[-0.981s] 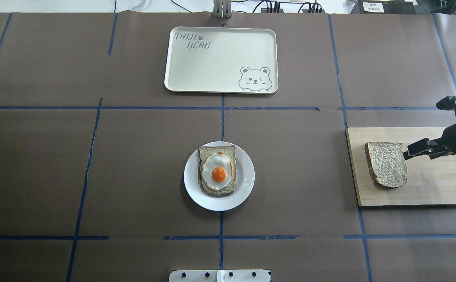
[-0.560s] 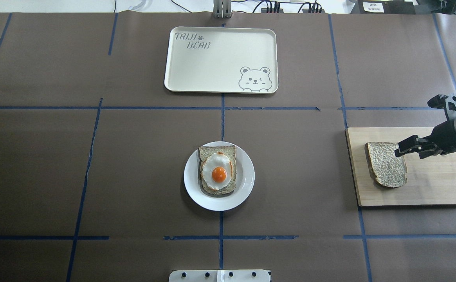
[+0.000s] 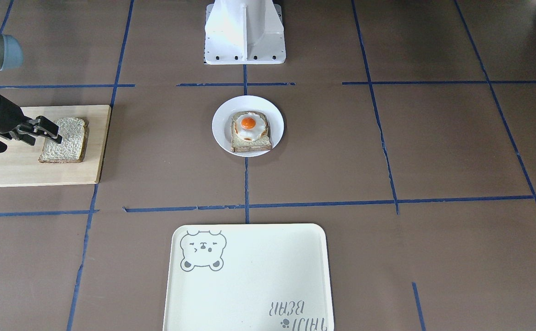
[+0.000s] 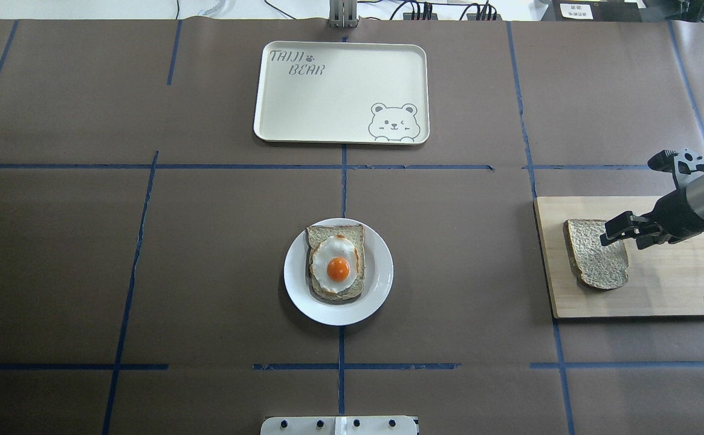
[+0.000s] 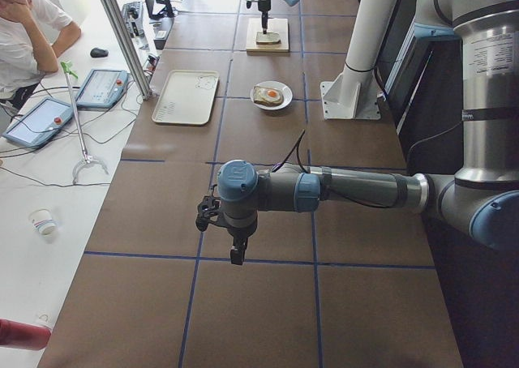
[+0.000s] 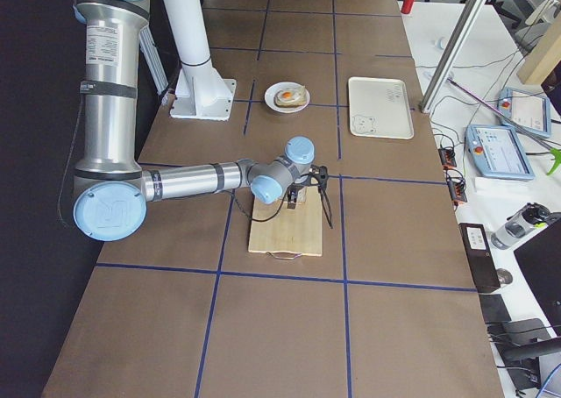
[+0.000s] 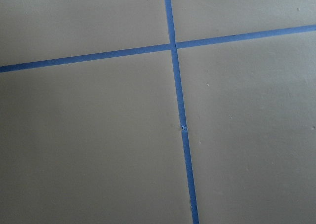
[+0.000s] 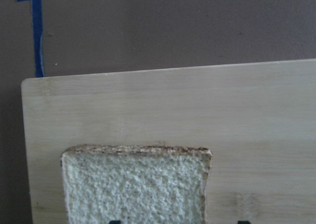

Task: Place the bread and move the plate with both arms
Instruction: 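Reach the right gripper down to the bread slice on the cutting board, then close the right gripper on the bread slice's edge and lift it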

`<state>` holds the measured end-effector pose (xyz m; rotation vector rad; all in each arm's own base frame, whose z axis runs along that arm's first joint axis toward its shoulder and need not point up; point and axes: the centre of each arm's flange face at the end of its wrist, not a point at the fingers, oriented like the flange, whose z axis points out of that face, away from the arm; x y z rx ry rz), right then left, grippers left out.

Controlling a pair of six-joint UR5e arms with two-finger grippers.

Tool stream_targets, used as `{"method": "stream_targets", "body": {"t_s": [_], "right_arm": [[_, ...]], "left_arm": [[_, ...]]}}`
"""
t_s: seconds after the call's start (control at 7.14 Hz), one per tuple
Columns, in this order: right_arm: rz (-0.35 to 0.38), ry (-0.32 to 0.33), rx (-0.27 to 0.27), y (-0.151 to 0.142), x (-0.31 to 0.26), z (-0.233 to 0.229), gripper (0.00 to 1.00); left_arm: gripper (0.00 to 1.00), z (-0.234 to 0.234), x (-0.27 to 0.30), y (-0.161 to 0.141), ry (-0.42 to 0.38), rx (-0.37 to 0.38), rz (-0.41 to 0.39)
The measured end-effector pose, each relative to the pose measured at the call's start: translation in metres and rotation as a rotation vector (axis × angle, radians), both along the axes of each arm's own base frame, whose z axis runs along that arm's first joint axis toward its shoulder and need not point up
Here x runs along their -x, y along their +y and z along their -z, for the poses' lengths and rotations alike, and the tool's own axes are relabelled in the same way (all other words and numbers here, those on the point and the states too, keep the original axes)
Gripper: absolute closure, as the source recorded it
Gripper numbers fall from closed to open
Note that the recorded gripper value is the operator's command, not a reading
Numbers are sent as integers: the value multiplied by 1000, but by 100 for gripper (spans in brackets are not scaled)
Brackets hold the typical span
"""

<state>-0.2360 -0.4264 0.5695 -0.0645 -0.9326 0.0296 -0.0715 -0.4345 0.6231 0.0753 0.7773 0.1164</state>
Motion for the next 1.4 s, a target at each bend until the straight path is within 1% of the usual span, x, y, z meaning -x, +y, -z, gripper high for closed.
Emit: {"method": "stream_targets", "body": {"t_s": [0.14, 0.28, 0.42, 0.7, 1.26, 1.4], "right_arm": [[1, 2, 5, 1, 0, -2, 31], [1, 4, 9, 2, 0, -4, 34], [1, 7, 14, 2, 0, -6, 35], [1, 11, 22, 3, -1, -10, 41], [4, 14, 30, 3, 0, -14, 42], [6, 14, 30, 4, 0, -14, 56]], "left_arm": [[0, 2, 0, -1, 0, -4, 0], [0, 3, 0, -1, 0, -7, 0], [0, 4, 0, -1, 0, -9, 0], [0, 6, 0, -1, 0, -11, 1], [0, 7, 0, -2, 0, -13, 0], [0, 6, 0, -1, 0, -13, 0]]}}
